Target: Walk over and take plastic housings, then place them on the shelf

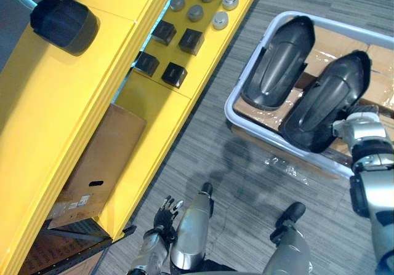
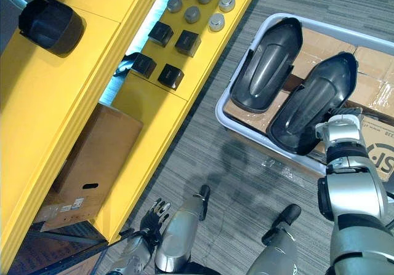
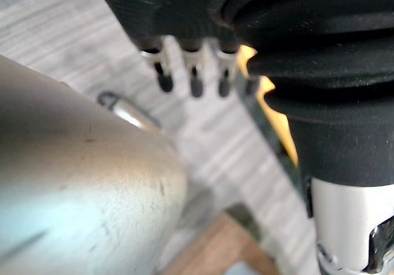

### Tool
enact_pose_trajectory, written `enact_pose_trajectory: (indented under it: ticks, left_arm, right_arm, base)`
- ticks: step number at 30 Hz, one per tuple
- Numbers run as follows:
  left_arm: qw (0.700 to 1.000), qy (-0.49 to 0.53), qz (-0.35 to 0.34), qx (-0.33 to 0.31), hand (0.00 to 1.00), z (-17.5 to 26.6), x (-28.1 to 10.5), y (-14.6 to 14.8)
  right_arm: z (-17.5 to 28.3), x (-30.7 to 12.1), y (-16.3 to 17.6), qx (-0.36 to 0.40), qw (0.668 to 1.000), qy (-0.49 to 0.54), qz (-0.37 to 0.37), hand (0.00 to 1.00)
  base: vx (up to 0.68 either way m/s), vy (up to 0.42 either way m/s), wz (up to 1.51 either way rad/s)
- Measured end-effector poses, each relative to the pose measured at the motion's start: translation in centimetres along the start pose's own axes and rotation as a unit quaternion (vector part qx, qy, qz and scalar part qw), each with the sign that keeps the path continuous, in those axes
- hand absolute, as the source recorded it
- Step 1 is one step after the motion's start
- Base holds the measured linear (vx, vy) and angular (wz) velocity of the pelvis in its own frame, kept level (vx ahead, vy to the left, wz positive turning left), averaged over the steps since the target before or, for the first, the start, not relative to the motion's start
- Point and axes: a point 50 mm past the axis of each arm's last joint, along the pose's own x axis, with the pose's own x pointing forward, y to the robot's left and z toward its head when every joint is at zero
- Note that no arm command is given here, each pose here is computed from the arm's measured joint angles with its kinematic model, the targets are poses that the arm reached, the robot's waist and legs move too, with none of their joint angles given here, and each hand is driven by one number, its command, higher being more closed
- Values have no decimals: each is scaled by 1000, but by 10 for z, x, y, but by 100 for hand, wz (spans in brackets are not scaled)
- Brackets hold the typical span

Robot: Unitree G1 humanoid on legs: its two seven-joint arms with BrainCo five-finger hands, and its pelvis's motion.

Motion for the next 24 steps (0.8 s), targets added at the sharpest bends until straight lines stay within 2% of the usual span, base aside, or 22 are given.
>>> enact_pose_trajectory:
  ticks: [5, 9, 11, 14, 18, 24]
  left_arm:
    - [999, -38, 15, 7, 0, 5, -11, -1]
    - [983, -79, 111, 121, 0, 22, -15, 3]
    - [970, -99, 162, 150, 0, 36, -15, 12]
    - [956, -111, 191, 193, 0, 54, -13, 24]
    - [933, -146, 208, 255, 0, 76, -12, 32]
    - [892, -271, 193, 305, 0, 148, -9, 15]
  right_arm:
    - [9, -4, 4, -38, 996, -75, -24, 100]
    - [25, -16, 15, -50, 988, -146, -18, 100]
    - [33, -24, 19, -46, 981, -188, -18, 100]
    - [36, -33, 27, -37, 975, -217, -25, 100]
    - [51, -52, 42, -28, 961, -276, -21, 100]
    - [72, -72, 47, -13, 943, -332, -23, 100]
  base:
    - [15, 30, -2]
    - [36, 16, -15]
    - [33, -5, -25]
    - [39, -23, -25]
    - [31, -36, -22]
    - [-14, -37, -17]
